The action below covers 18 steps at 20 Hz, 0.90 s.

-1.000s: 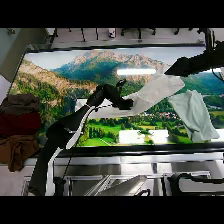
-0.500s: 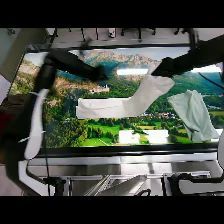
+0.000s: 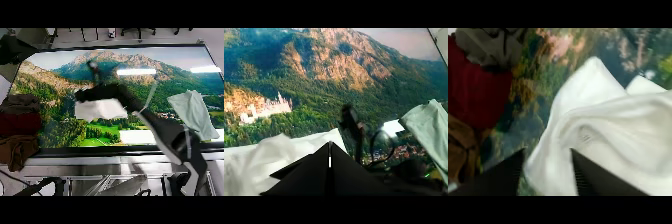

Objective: Fold the shirts.

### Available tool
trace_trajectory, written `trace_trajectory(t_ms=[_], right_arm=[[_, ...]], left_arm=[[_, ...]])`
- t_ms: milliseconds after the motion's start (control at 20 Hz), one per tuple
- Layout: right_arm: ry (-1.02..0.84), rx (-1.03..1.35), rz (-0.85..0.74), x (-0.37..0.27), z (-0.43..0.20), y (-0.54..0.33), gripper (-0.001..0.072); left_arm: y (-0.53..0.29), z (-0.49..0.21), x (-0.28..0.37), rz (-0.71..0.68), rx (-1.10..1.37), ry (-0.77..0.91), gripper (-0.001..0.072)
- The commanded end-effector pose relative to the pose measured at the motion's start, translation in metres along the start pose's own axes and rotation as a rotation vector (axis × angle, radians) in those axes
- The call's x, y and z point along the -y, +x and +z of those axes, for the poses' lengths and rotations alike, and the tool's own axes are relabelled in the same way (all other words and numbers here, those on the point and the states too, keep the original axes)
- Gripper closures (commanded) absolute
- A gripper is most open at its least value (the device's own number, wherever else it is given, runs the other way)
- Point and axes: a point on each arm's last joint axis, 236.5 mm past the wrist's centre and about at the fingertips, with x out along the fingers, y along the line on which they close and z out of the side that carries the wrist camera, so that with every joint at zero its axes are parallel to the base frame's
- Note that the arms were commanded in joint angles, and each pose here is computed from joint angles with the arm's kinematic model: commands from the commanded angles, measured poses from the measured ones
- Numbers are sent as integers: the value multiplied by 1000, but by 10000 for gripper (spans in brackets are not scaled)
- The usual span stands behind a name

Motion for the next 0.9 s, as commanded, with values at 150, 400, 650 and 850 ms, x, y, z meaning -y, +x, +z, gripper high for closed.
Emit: trace_trajectory(t_ms=[150,400,650,850], right_arm=[[-33,68,-63,28,5,17,195],[36,-122,-259,135,54,-128,173],[377,-338,-343,233,3,-195,27],[460,-438,-260,249,-43,-154,28]], left_arm=[[-18,-22,-8,47,66,-13,685],[-15,-37,-12,49,43,-37,684],[-15,-39,-11,46,38,-37,685],[-15,-39,-11,45,38,-38,685]])
